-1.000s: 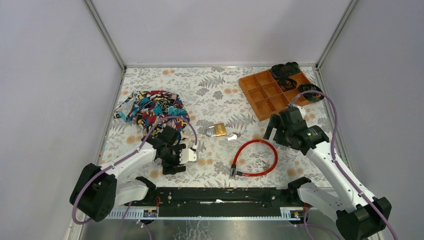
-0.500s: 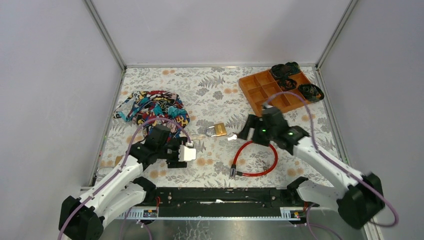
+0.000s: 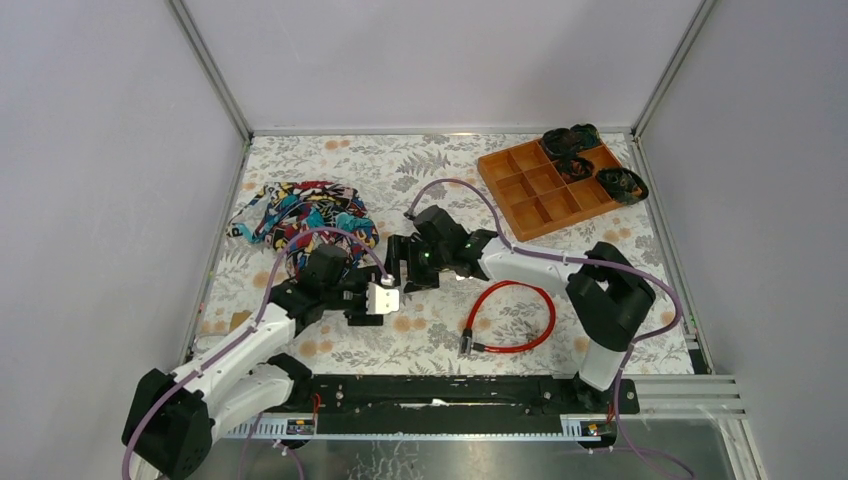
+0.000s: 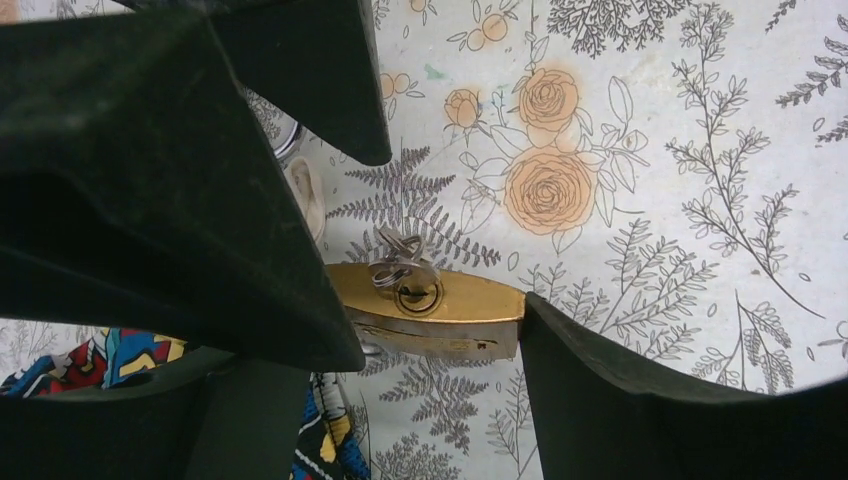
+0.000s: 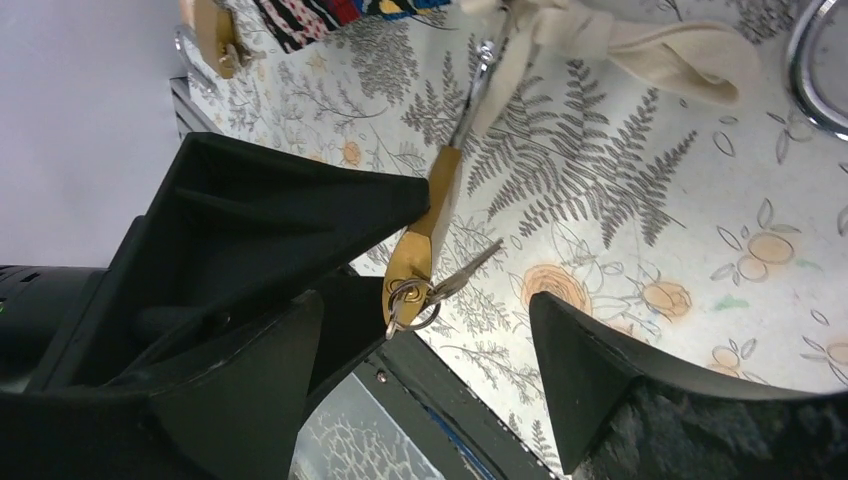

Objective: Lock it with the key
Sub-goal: Pick up the lock from the center of the board.

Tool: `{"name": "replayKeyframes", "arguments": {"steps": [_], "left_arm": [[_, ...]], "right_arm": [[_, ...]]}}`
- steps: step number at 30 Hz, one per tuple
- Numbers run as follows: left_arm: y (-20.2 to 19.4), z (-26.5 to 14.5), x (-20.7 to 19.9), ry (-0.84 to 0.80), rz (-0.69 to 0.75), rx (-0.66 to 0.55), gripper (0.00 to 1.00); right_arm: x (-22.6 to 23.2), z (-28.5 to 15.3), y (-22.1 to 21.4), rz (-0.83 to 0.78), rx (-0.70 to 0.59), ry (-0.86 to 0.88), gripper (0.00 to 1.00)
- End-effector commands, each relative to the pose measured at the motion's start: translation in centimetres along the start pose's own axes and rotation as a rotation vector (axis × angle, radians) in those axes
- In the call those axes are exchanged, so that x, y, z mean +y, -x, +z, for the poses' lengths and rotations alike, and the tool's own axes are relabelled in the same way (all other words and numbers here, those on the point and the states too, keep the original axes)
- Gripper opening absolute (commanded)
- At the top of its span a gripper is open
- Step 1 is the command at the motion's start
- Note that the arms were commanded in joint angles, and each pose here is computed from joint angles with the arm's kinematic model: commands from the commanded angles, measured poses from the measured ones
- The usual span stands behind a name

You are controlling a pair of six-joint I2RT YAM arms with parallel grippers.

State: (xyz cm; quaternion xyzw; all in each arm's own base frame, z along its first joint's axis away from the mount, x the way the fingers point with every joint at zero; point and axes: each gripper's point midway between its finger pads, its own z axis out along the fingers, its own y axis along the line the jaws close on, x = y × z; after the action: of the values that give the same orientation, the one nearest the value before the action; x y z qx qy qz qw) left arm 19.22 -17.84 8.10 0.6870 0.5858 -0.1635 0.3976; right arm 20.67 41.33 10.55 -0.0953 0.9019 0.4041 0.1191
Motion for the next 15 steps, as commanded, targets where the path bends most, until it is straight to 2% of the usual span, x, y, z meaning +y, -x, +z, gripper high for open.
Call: {"name": "replayKeyframes", "arguments": {"steps": [1, 7, 11, 15], "left_arm": [[2.8, 1.0, 3.0, 0.088, 0.088, -0.122, 0.00], [3.7, 1.6, 5.3, 0.156, -0.012, -0.143, 0.00], [4.3, 1.6, 7.1, 0.229, -0.057, -0.166, 0.00], [4.2, 1.8, 6.9, 0.225, -0.074, -0.170, 0.00]], "right_arm": [[3.0, -0.5, 1.1, 0.020, 0.010, 0.059, 0.83], [1.3, 0.9, 0.8, 0.103, 0.062, -0.048, 0.78], [0.9, 1.7, 2.3, 0.204, -0.037, -0.049, 0.66], [-0.7, 2.9, 2.7, 0.238, -0.051, -0.092, 0.71]]}}
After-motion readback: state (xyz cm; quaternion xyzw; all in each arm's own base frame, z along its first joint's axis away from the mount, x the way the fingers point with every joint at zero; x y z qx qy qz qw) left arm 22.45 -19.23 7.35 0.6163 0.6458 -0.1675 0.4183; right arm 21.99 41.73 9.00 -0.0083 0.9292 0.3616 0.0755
